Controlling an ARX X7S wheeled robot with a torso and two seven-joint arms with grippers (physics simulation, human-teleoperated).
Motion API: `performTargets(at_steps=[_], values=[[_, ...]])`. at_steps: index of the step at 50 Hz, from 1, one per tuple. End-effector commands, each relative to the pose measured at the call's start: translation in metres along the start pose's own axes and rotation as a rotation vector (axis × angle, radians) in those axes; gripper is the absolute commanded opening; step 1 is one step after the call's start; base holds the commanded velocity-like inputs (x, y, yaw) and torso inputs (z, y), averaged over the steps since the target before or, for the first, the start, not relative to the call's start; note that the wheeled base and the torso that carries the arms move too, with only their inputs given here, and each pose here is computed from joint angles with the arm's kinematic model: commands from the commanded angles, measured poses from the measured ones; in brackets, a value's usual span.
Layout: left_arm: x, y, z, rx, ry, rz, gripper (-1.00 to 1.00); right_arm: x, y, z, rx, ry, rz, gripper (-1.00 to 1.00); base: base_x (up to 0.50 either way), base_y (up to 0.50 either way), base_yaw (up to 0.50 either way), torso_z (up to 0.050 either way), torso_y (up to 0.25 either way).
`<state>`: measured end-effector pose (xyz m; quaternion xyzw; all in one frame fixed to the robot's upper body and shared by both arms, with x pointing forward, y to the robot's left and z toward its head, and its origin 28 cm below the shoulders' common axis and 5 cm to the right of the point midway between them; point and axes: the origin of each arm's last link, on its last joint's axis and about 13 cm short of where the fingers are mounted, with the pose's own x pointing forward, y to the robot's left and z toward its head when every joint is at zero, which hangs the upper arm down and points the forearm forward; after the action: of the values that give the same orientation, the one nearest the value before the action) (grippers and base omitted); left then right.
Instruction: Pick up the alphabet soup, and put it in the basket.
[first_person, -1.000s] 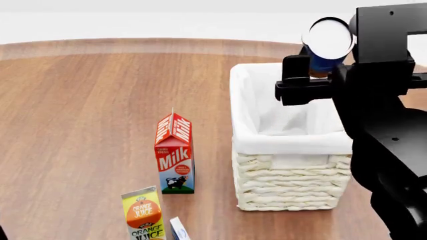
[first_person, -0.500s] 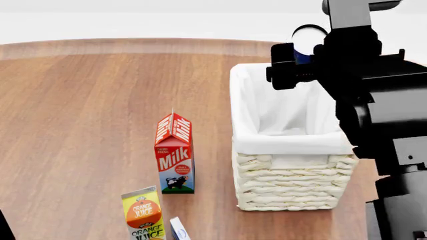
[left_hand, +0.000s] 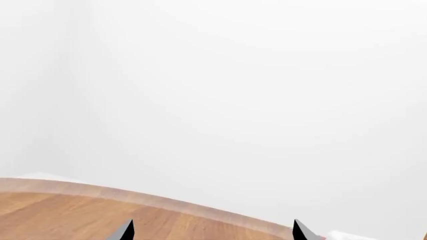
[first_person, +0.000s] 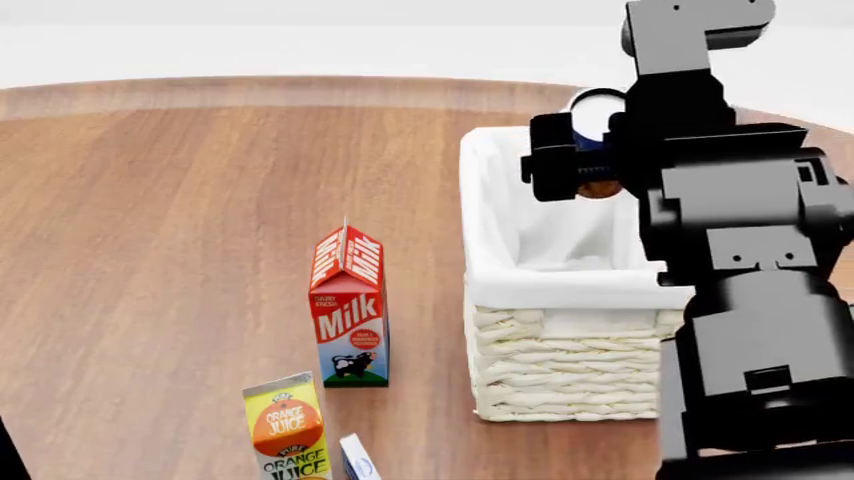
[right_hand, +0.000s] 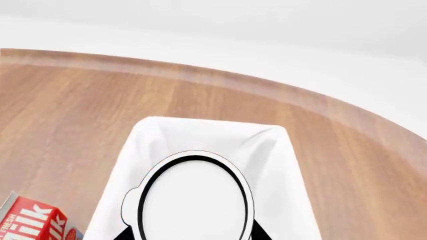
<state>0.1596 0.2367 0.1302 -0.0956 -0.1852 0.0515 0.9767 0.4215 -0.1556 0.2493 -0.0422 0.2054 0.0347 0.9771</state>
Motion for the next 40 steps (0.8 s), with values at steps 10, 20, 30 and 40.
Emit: performTargets(at_steps=[10,20,30,40], values=[[-0.001,0.0,0.0021,-0.001,-0.002,0.002,1.0,0.003,0.0034,-0.0059,-0.024,0.034,0.016,-1.0,0.0,0.0,0.0,0.001,0.001],[-0.0002,0.0001,0.0026,-0.003,-0.004,0.004,1.0,0.0037,0.0048,-0.0071,-0.03,0.039,0.02,-1.0,0.0,0.0,0.0,0.0,0.0],[-0.0006,-0.0001,0.0029,-0.003,-0.005,0.003,1.0,0.0044,0.0049,-0.0096,-0.027,0.047,0.018,-1.0,0.0,0.0,0.0,0.0,0.001],[-0.001,-0.0004,0.0037,-0.005,-0.008,0.002,1.0,0.0049,0.0067,-0.0119,-0.041,0.066,0.024,-1.0,0.0,0.0,0.0,0.0,0.001]])
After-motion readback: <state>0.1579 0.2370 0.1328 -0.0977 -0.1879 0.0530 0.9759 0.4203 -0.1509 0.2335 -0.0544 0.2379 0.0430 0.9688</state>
